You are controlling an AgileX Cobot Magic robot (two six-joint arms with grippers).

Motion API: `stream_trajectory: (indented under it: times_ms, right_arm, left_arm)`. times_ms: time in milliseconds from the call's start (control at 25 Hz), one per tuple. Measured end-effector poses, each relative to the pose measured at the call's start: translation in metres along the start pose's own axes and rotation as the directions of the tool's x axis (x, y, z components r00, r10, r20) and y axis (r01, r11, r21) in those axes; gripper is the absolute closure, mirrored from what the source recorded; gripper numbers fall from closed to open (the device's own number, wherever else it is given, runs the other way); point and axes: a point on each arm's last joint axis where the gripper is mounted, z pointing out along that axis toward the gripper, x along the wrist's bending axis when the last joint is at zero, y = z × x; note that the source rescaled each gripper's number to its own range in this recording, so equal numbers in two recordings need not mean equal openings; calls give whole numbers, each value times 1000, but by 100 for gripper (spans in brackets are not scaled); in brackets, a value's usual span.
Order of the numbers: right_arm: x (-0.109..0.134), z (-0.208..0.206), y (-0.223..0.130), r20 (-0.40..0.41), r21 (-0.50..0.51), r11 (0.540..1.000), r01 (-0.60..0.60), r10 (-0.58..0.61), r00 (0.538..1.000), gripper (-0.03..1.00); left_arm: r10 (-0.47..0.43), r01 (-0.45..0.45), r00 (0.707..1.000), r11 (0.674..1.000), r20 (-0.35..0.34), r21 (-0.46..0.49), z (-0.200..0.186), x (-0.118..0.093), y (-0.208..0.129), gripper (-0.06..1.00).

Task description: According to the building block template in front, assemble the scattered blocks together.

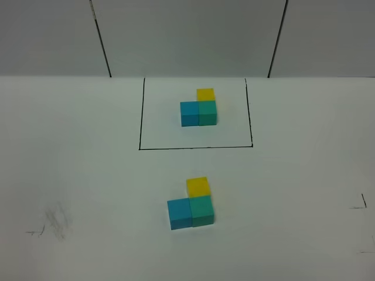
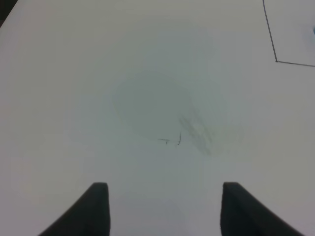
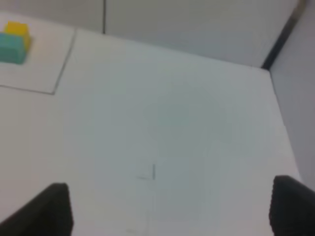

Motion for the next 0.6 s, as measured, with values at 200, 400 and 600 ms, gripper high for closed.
stream_trajectory:
  times_ms: [200,400,600]
  right_arm:
    - [5,8,-32,-117,-41,999,21,-26,993,30]
    - [8,12,-49,-168,-42,999,19,-26,985,30]
    - [12,27,-66,-194,56,998,-3,14,981,30]
  left_arm:
    - [1,-1,1000,1000,0,0,0,0,0,80]
    - [0,0,1000,1000,0,0,0,0,0,80]
    - [0,0,1000,1000,0,0,0,0,0,80]
